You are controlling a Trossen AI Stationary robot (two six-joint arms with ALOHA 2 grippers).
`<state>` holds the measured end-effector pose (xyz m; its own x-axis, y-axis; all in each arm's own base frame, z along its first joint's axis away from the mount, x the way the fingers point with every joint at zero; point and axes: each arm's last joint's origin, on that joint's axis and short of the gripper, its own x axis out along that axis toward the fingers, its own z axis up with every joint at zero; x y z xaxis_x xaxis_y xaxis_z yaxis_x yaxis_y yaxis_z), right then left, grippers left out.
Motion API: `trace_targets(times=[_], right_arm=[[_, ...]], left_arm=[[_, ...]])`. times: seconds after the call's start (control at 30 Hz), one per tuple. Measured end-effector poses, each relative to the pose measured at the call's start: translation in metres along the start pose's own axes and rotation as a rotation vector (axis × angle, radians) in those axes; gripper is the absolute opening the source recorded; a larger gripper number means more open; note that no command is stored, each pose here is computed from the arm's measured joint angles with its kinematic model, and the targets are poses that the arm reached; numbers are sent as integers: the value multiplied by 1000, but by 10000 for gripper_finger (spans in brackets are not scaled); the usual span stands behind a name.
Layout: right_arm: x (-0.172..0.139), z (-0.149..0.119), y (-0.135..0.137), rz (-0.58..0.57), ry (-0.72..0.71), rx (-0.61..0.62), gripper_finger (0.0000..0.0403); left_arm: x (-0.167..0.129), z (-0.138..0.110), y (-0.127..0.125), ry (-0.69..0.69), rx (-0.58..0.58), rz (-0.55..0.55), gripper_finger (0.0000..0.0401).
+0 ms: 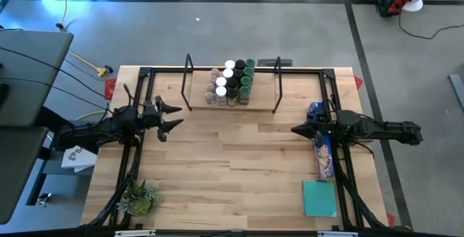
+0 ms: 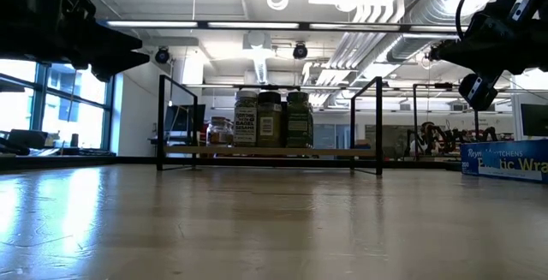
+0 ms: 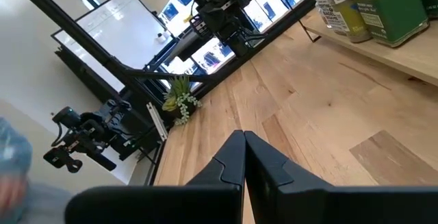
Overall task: Shelf spices
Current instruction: Return to Home Position
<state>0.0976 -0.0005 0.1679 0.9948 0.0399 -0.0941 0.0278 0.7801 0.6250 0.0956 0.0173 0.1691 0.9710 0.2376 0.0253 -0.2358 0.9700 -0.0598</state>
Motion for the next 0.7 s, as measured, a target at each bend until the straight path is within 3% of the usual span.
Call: trace_targets(times=[0.33,0.47,0.53,0.6,0.7], right_arm=[[0,0,0,0,0,0,0],[-4,3,7,91,-33,-37,0],[-3,0,7,146,-15,-164,0],[-1,-3,8,228,-48,-407,0],[-1,-4,9,224,-75,-651,0]], left_arm=[[0,0,0,0,-1,0,232],[0,0,0,0,-1,1,232],[0,0,0,1,0,1,232],[0,0,0,4,1,6,232],[1,-1,0,13,1,4,232]])
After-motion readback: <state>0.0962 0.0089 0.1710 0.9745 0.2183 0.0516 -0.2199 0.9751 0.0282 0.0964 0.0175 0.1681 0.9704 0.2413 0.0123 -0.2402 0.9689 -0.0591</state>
